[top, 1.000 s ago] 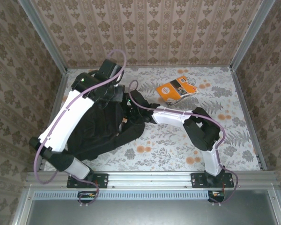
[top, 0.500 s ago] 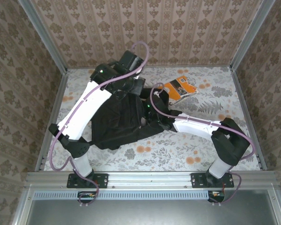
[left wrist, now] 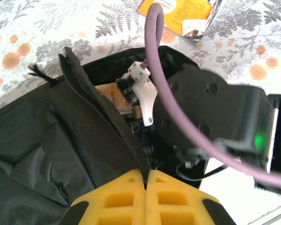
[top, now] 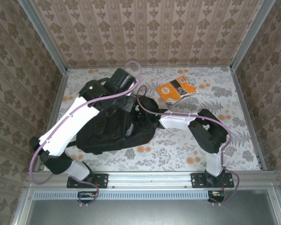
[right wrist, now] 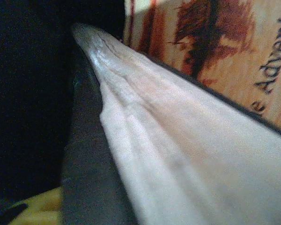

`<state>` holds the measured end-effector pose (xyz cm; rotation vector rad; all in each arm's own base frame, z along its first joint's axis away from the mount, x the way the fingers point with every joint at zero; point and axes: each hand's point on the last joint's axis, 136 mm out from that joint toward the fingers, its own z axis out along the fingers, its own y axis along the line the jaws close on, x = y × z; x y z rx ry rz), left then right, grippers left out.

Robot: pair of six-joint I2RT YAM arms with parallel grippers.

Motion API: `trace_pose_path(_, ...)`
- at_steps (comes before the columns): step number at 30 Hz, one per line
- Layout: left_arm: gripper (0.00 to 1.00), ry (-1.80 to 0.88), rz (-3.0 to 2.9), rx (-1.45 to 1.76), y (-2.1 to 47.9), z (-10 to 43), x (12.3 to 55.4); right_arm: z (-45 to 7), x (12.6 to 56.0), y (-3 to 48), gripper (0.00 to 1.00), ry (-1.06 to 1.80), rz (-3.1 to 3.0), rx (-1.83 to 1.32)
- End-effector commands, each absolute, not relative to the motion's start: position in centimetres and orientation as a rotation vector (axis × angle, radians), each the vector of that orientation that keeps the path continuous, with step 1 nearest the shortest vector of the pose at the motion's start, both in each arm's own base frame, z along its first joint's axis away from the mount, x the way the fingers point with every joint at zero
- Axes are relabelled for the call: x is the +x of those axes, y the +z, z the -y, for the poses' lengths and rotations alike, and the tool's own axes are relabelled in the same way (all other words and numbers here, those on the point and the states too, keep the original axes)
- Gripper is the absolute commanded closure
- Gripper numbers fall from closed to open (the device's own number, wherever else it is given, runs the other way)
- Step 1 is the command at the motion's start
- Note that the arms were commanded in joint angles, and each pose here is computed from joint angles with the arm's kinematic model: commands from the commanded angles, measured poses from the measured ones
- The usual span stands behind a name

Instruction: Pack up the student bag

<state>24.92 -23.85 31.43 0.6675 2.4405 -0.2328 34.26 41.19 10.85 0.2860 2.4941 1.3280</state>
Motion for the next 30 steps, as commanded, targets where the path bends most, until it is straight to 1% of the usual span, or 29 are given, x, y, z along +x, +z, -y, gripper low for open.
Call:
trace_pose_path(1, 1.00, -0.311, -2.372, 0.564, 33.3, 23.0, 25.5, -40.8, 34.7, 12.7, 0.43, 1.359, -2.470, 0.221)
trace_pose_path(2, 1.00, -0.313, -2.374, 0.548, 33.3, 22.5, 25.6, -40.1, 34.8, 13.1, 0.39, 1.329, -2.460, 0.215)
trace_pose_path(5, 1.00, -0.322, -2.372, 0.518, 33.2, 21.7, 25.7, -38.4, 34.8, 14.5, 0.34, 1.245, -2.448, 0.166)
trace_pose_path(6, 1.00, -0.326, -2.371, 0.513, 33.2, 21.6, 25.8, -37.8, 34.8, 15.0, 0.30, 1.213, -2.447, 0.153)
trace_pose_path(7, 1.00, -0.324, -2.373, 0.509, 33.2, 21.4, 25.8, -37.2, 34.8, 15.4, 0.29, 1.179, -2.447, 0.136)
trace_pose_path(10, 1.00, -0.323, -2.388, 0.506, 32.6, 21.3, 26.0, -35.7, 34.8, 16.8, 0.21, 1.109, -2.417, 0.096)
trace_pose_path(14, 1.00, -0.336, -2.401, 0.505, 31.9, 21.7, 26.2, -34.0, 35.3, 18.5, 0.21, 1.053, -2.380, 0.087)
trace_pose_path(20, 1.00, -0.360, -2.435, 0.500, 30.2, 22.6, 26.6, -28.6, 36.7, 20.1, 0.23, 0.942, -2.338, 0.200)
trace_pose_path(22, 1.00, -0.363, -2.441, 0.494, 29.7, 22.9, 26.8, -25.3, 37.3, 19.5, 0.24, 0.817, -2.359, 0.287)
trace_pose_path(24, 1.00, -0.373, -2.452, 0.488, 29.2, 23.2, 27.0, -21.0, 38.1, 18.4, 0.26, 0.690, -2.366, 0.443)
trace_pose_path(27, 1.00, -0.404, -2.467, 0.490, 28.3, 24.2, 27.3, -15.7, 39.1, 16.4, 0.28, 0.623, -2.334, 0.668)
trace_pose_path(30, 1.00, -0.422, -2.488, 0.492, 27.1, 25.1, 27.8, -11.8, 40.1, 13.5, 0.30, 0.602, -2.333, 0.846)
